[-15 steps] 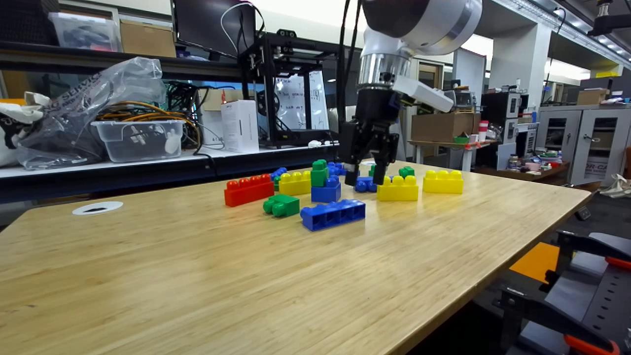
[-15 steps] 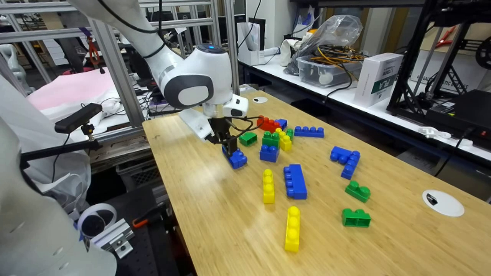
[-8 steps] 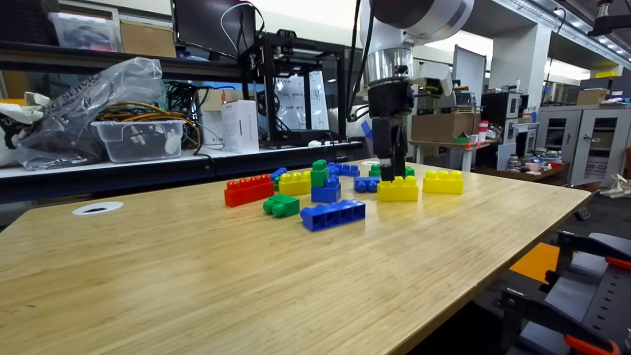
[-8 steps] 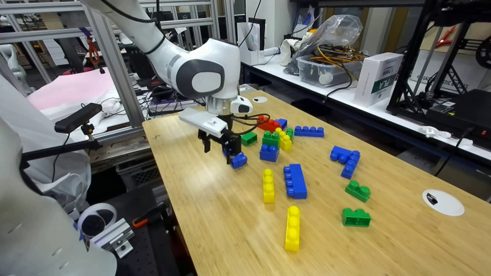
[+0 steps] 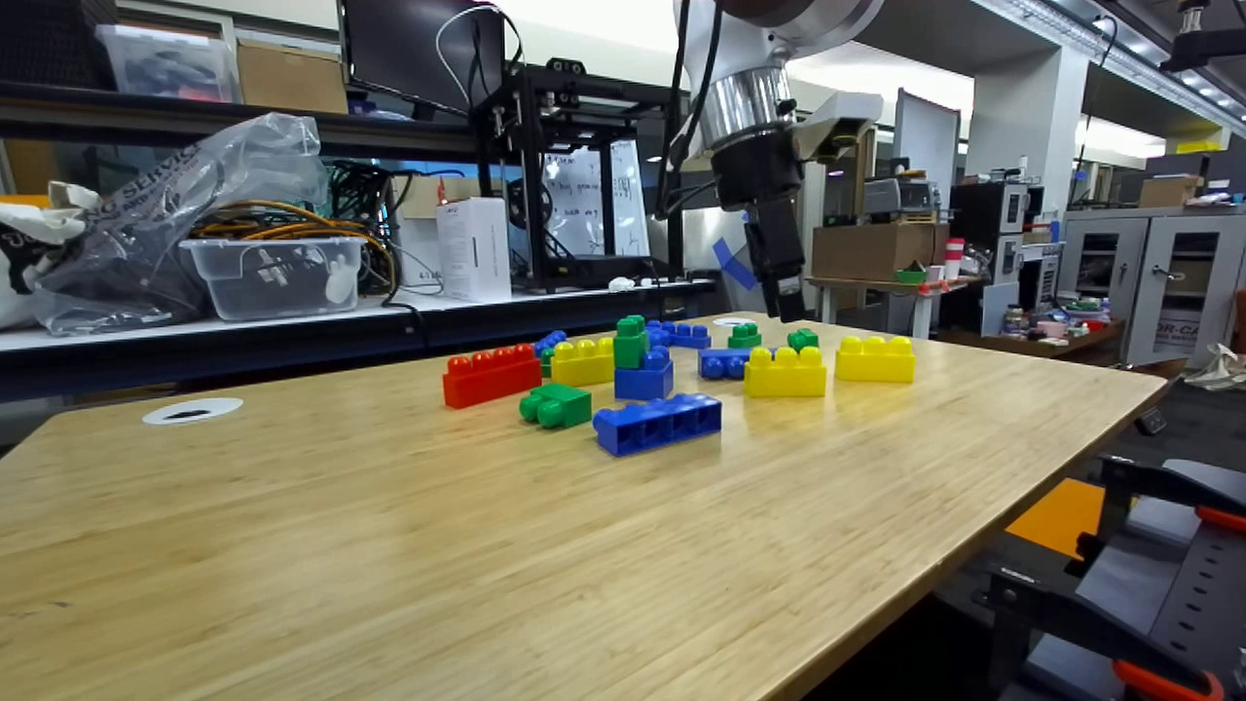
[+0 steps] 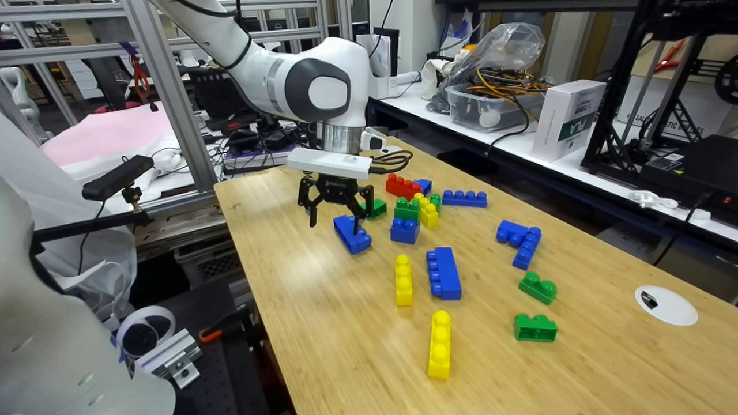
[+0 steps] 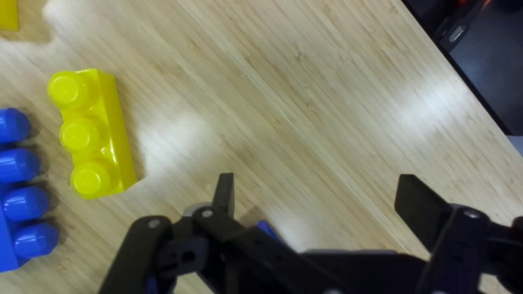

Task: Remove the blue building block from the center left of the table and put it on the blue and green one

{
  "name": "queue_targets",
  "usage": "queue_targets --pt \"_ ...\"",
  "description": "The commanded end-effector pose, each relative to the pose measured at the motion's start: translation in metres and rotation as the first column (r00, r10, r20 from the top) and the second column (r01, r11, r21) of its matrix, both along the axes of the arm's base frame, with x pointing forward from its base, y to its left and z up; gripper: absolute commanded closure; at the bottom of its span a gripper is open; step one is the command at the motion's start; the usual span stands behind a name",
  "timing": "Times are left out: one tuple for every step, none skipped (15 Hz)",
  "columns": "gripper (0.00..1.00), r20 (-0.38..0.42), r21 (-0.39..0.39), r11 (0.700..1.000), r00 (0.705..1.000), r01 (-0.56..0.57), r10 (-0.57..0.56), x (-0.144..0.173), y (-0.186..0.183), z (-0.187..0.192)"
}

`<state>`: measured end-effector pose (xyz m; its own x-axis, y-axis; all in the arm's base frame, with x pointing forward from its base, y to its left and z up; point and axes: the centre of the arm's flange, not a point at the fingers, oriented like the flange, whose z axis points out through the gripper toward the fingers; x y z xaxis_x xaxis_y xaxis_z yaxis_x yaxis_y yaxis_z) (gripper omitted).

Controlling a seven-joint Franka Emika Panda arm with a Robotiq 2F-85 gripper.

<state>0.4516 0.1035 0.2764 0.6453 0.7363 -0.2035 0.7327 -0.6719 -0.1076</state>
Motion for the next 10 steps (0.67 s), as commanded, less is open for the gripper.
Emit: queue_targets --pt "0.00 -0.004 0.002 1.000 1.000 -0.012 0.012 0.0018 0.0004 0.0003" --pt "0.00 -0.008 0.004 1.000 1.000 -0.019 0.019 0.0028 0.0007 -0.0003" --pt "0.00 -0.011 0.004 1.000 1.000 -0.021 0.021 0.0035 0.0009 -0.0014" --pt "0.00 -0.015 0.004 1.000 1.000 -0.022 0.022 0.0039 0.0010 -0.0026" --pt "0.00 -0.016 0.004 1.000 1.000 -0.023 0.023 0.0042 0.0011 -0.0031" --pt "0.00 -0.017 0.004 1.000 1.000 -0.023 0.023 0.0044 0.0011 -0.0029" --pt "0.00 -0.017 0.004 1.000 1.000 -0.023 0.023 0.0045 0.0011 -0.0027" --pt "0.00 -0.018 0.004 1.000 1.000 -0.023 0.023 0.0045 0.0011 -0.0026" --pt "0.00 -0.018 0.004 1.000 1.000 -0.023 0.023 0.0045 0.0011 -0.0026" --pt "0.00 -0.018 0.003 1.000 1.000 -0.023 0.023 0.0044 0.0011 -0.0026"
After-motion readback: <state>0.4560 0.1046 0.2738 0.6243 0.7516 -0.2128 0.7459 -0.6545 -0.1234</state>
